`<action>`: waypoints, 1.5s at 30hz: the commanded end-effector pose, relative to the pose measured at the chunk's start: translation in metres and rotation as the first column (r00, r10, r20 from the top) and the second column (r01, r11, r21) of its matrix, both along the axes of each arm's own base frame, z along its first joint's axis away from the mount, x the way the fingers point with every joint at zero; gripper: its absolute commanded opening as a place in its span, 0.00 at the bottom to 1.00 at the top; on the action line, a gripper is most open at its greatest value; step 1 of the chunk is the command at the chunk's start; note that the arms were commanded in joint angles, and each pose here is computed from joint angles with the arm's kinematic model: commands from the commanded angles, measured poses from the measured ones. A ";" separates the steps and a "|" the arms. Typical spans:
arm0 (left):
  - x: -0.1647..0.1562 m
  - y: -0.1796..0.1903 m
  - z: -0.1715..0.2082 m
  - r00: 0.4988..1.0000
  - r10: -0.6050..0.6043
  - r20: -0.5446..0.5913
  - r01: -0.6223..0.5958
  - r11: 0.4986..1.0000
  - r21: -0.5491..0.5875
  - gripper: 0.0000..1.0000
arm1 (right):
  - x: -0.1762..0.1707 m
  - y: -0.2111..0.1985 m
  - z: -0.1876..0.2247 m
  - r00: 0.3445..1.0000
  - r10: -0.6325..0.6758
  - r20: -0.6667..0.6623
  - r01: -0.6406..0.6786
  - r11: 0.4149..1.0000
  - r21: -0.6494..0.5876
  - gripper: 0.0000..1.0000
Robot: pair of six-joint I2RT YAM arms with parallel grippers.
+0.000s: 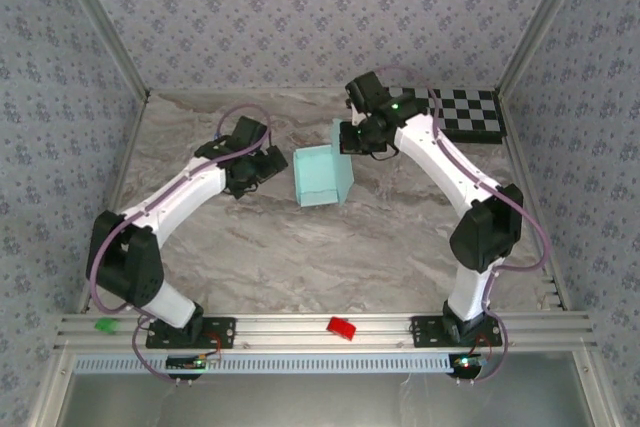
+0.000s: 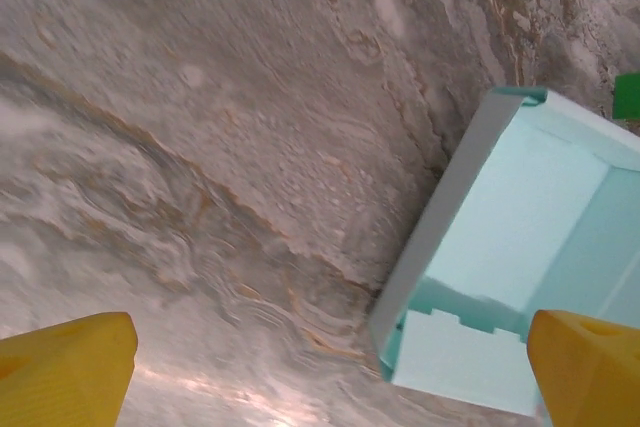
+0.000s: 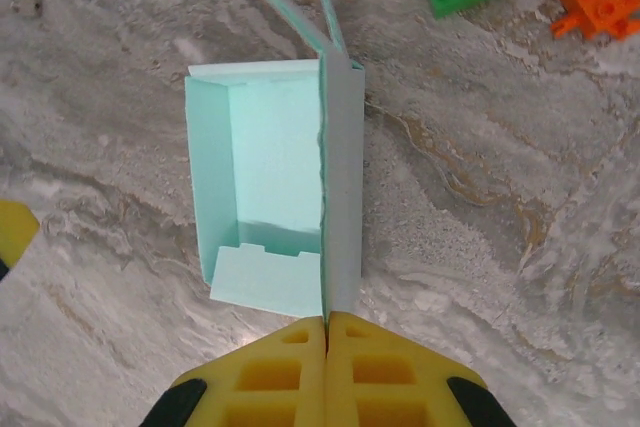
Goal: Fold the paper box
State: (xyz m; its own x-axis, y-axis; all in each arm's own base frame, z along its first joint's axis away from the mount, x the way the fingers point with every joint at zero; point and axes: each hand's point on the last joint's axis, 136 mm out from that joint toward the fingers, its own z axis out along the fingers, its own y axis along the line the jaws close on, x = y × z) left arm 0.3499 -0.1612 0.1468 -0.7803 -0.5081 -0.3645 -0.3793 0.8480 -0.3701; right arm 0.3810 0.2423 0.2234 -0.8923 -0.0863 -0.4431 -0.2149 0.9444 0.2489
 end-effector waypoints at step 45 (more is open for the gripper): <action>-0.012 0.036 -0.009 0.941 -0.316 0.124 0.311 0.949 0.053 0.99 | -0.045 0.064 -0.023 0.248 0.955 -0.165 -0.812 0.112 -0.573 0.03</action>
